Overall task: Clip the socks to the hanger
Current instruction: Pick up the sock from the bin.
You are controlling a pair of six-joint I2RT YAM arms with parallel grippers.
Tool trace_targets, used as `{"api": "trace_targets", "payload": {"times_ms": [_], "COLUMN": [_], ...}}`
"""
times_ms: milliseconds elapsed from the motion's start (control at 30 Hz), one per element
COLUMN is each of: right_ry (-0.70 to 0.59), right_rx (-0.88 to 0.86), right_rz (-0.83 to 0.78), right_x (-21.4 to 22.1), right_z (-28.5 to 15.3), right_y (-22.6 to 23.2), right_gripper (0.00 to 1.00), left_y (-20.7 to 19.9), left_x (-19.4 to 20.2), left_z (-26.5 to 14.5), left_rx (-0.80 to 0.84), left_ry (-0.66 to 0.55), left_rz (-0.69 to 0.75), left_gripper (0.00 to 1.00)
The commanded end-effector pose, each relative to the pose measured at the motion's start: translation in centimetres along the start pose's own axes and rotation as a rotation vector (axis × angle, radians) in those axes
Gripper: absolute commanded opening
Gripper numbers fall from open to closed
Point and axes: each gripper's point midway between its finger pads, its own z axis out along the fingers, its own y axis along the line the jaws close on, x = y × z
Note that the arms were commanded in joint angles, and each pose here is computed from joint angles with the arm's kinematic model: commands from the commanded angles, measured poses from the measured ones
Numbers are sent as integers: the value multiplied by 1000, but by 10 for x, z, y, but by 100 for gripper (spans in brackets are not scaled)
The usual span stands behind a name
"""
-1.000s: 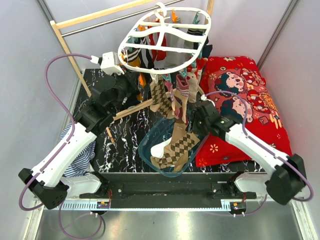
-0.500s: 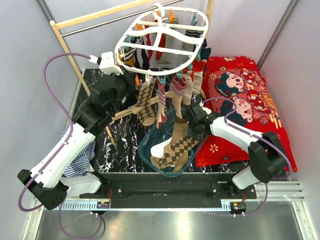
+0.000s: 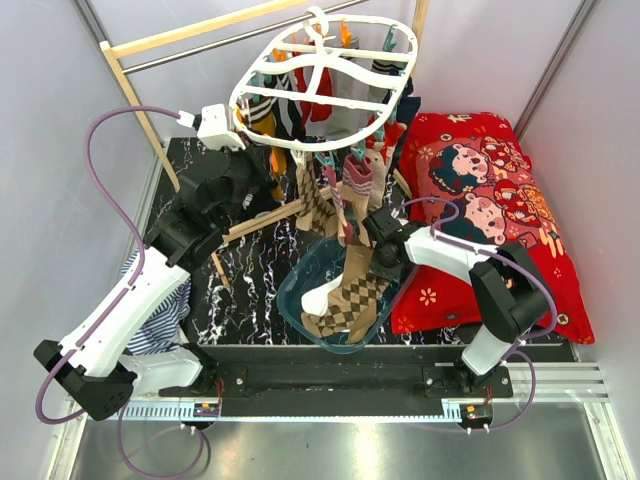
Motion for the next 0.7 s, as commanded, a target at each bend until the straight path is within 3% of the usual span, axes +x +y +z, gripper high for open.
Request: {"api": "trace_targets", "payload": {"times_ms": [0, 100, 333, 433, 667], "right_ry": [-57, -99, -247, -327, -578], "right_rx": [-21, -59, -192, -270, -546], "right_rz": [-14, -47, -247, -389, -886], "right_x": [-12, -19, -42, -48, -36], "right_z": [-11, -30, -95, -127, -210], "right_y": [1, 1, 10, 19, 66], "right_gripper": [7, 0, 0, 0, 0], "left_y": [0, 1, 0, 1, 1], "left_x": [-33, -35, -40, -42, -45], "left_z": [-12, -14, -16, -16, -18], "left_rx": [-9, -10, -9, -14, -17], "left_ry": [-75, -81, -88, -91, -97], "left_rz": [-16, -13, -16, -16, -19], "left_gripper": [0, 0, 0, 0, 0]}}
